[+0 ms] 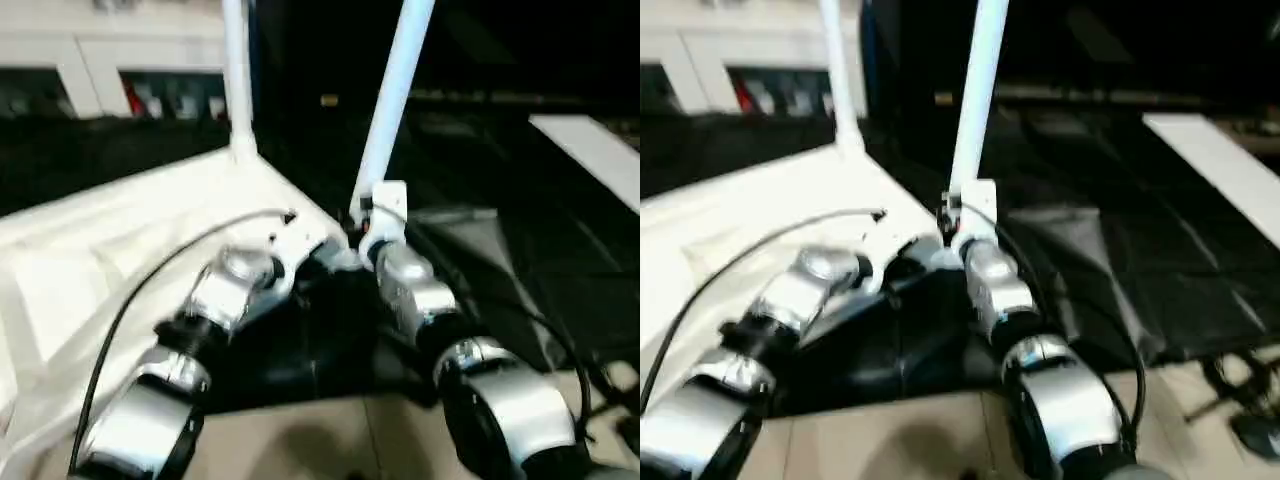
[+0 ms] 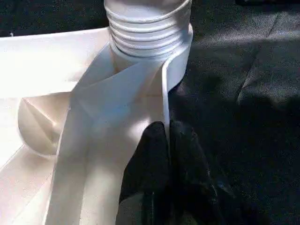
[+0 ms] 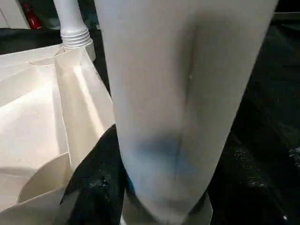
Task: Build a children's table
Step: Insert table leg to table base
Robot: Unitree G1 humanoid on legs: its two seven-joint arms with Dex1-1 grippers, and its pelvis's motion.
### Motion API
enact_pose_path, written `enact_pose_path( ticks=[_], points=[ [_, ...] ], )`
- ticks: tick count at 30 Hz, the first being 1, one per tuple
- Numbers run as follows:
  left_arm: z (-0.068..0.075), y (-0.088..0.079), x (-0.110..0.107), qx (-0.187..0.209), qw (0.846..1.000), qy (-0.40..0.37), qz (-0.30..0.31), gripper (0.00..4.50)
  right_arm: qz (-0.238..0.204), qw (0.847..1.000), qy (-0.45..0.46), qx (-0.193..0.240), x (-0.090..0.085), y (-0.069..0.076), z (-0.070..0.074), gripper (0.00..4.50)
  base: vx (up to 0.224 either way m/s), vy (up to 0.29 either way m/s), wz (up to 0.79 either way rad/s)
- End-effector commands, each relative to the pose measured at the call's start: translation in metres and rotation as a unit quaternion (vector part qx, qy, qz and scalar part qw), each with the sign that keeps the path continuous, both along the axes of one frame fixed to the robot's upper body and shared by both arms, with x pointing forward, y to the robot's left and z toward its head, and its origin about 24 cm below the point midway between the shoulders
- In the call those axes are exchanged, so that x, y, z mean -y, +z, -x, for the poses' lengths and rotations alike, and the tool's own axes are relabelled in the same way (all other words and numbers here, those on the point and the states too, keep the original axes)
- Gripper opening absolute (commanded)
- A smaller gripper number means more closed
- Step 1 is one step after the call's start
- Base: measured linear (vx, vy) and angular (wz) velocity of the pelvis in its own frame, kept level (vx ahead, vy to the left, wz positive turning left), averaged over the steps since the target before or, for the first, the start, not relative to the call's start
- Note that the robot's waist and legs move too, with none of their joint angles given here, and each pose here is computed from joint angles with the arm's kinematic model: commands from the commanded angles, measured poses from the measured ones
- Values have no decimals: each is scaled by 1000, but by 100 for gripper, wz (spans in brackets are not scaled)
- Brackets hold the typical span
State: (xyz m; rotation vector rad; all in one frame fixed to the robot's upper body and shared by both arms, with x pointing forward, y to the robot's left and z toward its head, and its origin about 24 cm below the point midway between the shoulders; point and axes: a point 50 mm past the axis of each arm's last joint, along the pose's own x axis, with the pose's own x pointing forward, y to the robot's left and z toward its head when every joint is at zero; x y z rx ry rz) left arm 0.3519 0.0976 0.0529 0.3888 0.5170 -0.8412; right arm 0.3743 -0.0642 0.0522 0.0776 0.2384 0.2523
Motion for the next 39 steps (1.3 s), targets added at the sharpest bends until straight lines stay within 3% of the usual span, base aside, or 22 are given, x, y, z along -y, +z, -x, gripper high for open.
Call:
enact_pose_path(
  ticks=[1, 8, 9, 12, 20, 28, 30, 33, 39],
  points=[
    [-2, 10, 5, 15, 1000, -19, 8, 0, 18, 994, -45, -97, 22, -41, 16, 189, 0, 0, 0],
    [-2, 10, 2, 17, 1000, -21, 4, 0, 17, 996, -18, -80, 15, -35, 13, 189, 17, -14, 2],
    [-3, 10, 1, 18, 1000, -21, 2, 0, 14, 997, -13, -76, 14, -34, 13, 224, 86, 24, -29],
    [-2, 10, -1, 20, 1000, -23, 1, 0, 3, 998, -5, -69, 10, -30, 12, 262, 91, -44, 8],
    [-3, 14, -7, 29, 999, -34, 3, 0, -15, 999, 34, -39, 4, -16, 6, 335, 52, -12, -3],
    [-2, 15, -16, 35, 999, -40, 8, 0, -34, 993, 110, 17, 6, 3, 1, 403, 0, 0, 0],
    [-2, 16, -17, 40, 998, -44, 9, 0, -39, 991, 128, 29, 10, 6, 2, 403, 0, 0, 0],
    [-3, 18, -24, 62, 997, -51, 11, 0, -44, 983, 171, 59, 35, 13, 15, 403, 0, 0, 0],
    [-4, 21, -28, 114, 991, -65, 26, 0, -55, 985, 143, 80, 72, 15, 40, 403, 0, 0, 0]
  ],
)
